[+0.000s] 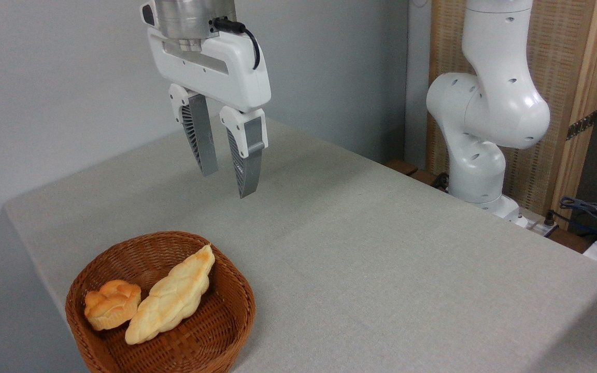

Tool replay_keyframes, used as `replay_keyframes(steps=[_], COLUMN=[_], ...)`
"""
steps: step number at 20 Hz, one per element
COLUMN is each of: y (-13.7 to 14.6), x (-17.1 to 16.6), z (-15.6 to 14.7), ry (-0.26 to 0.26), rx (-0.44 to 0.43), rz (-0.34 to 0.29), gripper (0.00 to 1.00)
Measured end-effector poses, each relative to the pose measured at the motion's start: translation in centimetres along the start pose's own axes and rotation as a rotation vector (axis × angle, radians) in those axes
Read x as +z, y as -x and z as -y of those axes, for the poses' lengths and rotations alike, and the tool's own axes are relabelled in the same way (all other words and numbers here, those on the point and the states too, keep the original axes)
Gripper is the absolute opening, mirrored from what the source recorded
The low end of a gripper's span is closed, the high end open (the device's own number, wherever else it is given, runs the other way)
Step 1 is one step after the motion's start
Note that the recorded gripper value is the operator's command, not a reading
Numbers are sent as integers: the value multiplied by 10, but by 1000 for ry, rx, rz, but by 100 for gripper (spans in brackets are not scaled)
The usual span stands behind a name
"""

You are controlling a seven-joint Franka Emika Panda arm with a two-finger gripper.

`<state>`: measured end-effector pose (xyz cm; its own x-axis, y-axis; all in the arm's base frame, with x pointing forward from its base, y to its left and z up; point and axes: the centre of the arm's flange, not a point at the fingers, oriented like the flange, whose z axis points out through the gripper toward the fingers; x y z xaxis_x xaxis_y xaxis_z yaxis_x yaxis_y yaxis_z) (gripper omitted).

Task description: Put bread into the basket

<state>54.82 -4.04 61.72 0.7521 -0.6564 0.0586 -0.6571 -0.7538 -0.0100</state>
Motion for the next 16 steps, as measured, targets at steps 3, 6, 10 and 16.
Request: replay_keyframes(steps=[3, 6, 10, 16], y=[2, 4, 4, 4], x=[0, 0, 0, 1], z=[2, 5, 5, 3], ry=[-8, -36, -41, -35], rx=[-2, 1, 4, 5], rz=[6, 28, 33, 41], gripper=[100, 100, 100, 100])
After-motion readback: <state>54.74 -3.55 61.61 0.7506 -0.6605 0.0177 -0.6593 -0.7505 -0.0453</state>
